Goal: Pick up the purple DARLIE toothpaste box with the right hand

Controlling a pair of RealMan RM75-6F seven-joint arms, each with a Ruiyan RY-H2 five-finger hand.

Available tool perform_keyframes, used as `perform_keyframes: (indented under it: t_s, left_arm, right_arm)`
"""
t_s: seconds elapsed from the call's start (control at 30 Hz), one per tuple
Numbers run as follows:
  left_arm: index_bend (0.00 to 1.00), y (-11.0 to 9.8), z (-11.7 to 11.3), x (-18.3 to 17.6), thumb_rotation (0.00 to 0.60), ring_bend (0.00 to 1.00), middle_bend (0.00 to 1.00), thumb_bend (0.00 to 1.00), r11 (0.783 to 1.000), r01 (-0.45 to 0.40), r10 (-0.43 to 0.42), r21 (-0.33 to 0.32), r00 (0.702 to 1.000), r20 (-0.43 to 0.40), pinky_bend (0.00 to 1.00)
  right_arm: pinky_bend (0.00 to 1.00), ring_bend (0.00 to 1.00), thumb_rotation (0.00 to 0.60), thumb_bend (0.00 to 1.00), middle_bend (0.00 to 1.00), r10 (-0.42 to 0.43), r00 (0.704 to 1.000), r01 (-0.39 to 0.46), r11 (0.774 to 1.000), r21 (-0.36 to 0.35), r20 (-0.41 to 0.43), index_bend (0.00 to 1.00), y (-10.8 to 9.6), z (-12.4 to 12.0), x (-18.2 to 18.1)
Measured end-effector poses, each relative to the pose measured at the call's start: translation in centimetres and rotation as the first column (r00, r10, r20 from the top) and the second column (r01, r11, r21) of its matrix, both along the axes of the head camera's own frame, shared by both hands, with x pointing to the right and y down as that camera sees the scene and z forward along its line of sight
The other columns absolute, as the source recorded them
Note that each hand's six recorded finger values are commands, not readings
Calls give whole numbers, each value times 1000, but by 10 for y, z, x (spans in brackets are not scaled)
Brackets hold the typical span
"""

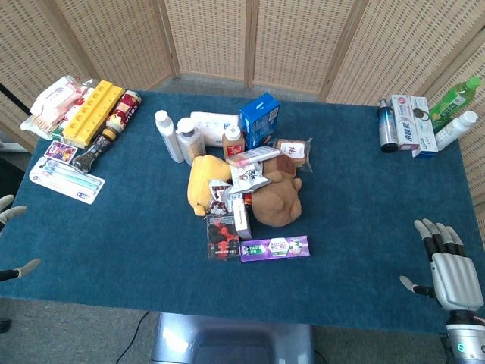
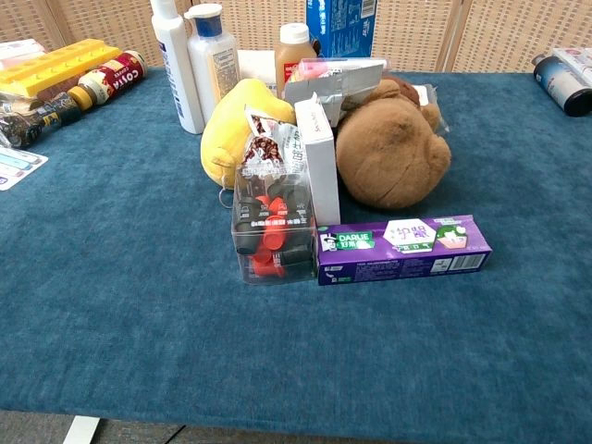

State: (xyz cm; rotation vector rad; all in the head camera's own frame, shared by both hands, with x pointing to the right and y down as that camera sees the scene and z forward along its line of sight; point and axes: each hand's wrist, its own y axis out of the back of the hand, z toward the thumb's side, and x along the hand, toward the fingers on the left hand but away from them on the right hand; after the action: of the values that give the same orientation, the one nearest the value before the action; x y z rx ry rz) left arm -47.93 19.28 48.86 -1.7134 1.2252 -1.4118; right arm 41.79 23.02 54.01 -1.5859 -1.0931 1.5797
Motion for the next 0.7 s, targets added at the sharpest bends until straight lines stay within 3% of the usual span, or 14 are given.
perform_keyframes:
  t_s: [0.37, 0.7]
  left_arm:
    - [200, 0, -2, 2, 600, 0, 0, 0, 1000, -4, 4, 8, 1000, -7, 0]
    - [200, 0, -6, -1, 600, 0, 0, 0, 1000, 10, -10, 14, 1000, -17, 0]
  right_arm:
    - [0, 0, 600, 0, 0, -11, 1000, 11, 1000, -14, 0, 0, 2, 3, -4]
    - [0, 0, 600, 0, 0, -91, 996, 93, 990, -108, 24, 0, 17, 38, -39]
